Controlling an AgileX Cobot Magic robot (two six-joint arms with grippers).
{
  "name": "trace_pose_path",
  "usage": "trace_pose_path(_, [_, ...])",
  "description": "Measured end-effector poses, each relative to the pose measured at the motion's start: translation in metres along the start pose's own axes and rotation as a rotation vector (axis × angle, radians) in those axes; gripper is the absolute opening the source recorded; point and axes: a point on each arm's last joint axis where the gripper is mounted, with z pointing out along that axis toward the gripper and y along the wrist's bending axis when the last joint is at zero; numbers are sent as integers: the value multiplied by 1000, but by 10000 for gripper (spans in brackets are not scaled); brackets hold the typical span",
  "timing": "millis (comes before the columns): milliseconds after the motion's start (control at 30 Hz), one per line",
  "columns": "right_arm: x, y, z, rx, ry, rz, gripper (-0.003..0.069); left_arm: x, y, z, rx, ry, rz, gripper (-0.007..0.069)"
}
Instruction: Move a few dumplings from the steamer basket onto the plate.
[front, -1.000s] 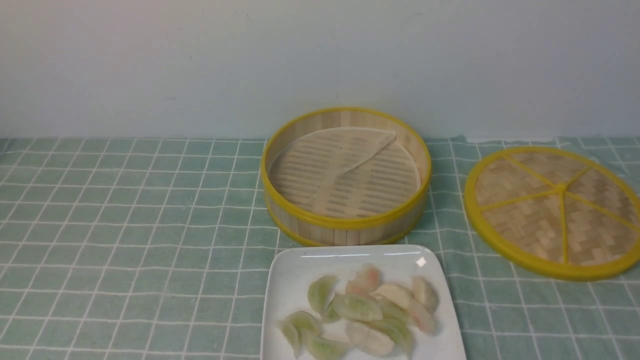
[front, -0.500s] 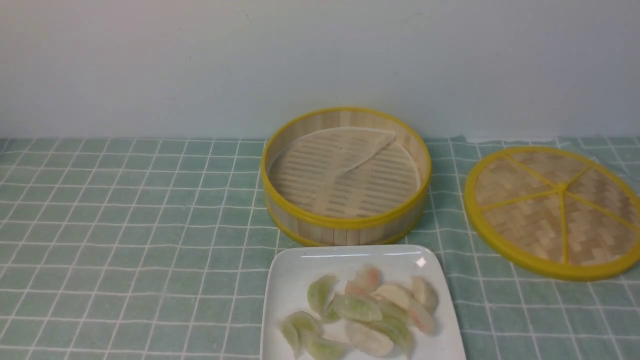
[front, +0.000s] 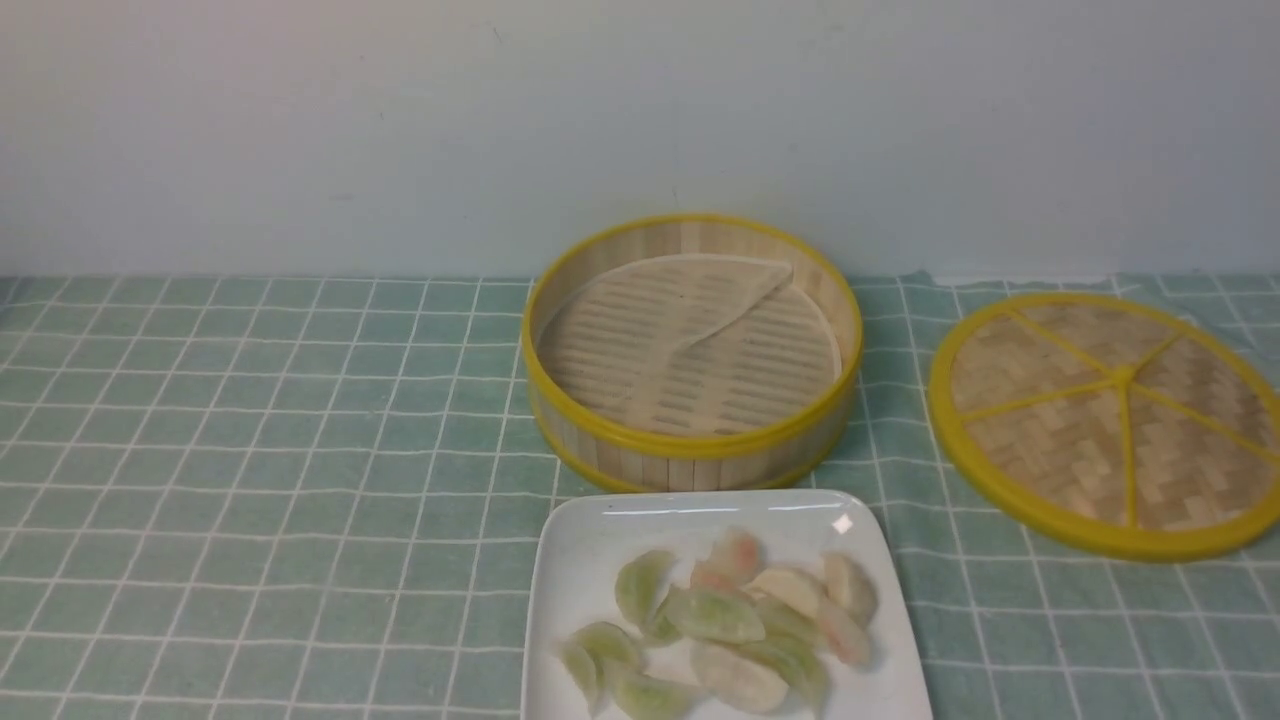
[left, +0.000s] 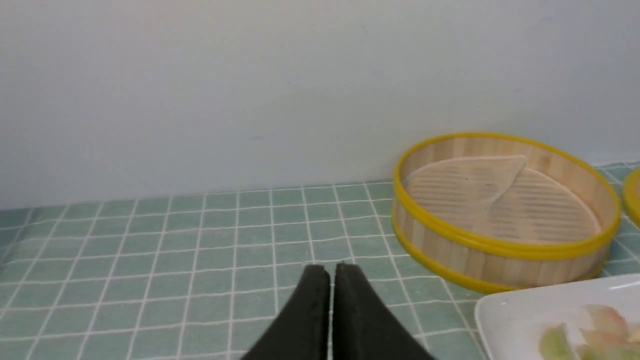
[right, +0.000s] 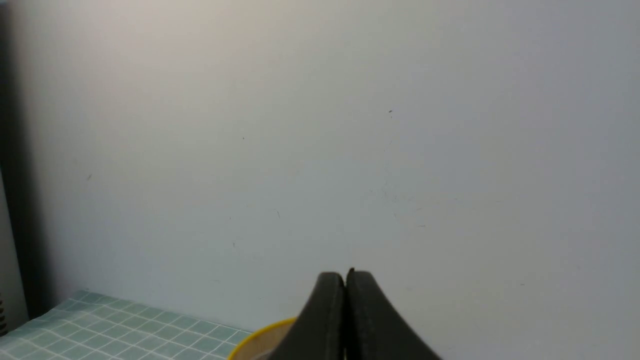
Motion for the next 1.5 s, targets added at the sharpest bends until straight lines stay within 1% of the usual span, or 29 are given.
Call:
trace_pose_path(100, [0, 0, 0, 0, 0, 0, -13, 43, 3, 11, -54, 21, -11, -6])
trace_pose_path(200, [0, 0, 0, 0, -1, 0, -13, 81, 5, 23, -80, 114, -17, -6])
trace_pose_path(333, [0, 0, 0, 0, 0, 0, -13, 108, 7, 29, -82, 191, -11, -6])
trace_pose_path(1167, [0, 0, 0, 0, 0, 0, -13, 107, 7, 30, -80, 169, -13, -6])
trace_pose_path(1500, [0, 0, 0, -4, 1, 23, -13, 107, 7, 30, -80, 169, -13, -6])
